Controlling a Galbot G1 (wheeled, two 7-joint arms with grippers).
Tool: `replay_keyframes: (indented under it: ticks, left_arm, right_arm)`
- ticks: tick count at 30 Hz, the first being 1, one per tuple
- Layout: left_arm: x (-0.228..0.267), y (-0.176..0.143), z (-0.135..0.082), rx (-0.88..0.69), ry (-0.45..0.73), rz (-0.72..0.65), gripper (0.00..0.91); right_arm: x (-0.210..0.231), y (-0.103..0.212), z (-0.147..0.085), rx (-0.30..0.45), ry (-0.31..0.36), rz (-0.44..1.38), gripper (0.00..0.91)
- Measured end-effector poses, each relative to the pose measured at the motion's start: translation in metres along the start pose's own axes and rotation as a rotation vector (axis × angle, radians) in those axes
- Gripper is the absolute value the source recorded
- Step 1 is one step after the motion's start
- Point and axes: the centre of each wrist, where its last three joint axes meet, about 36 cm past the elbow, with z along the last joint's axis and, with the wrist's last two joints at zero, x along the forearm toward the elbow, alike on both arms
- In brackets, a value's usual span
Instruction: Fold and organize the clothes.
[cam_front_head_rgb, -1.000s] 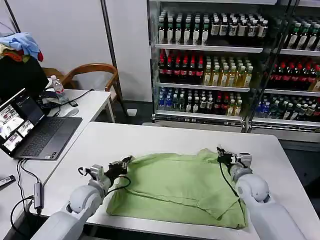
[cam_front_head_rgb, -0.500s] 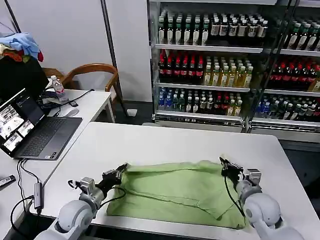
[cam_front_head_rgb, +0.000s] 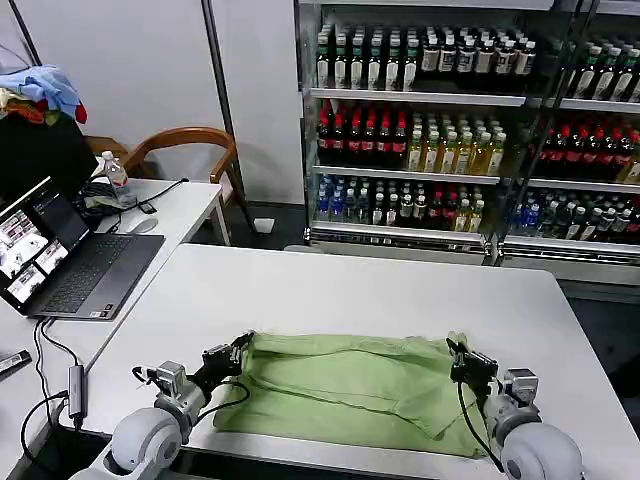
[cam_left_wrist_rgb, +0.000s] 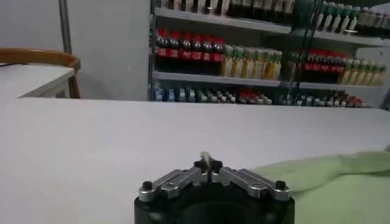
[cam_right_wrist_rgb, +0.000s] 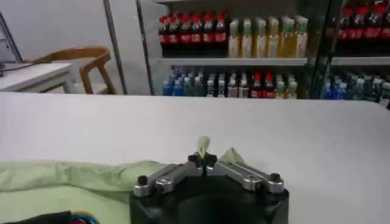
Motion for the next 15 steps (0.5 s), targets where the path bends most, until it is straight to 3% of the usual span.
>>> replay_keyframes:
  ticks: [15]
  left_arm:
    - [0.005,-0.002,0.005,-0.003,0.000,0.000,0.050]
  right_arm:
    - [0.018,-0.003,0.012,0.010,0.039,0.019,0.000]
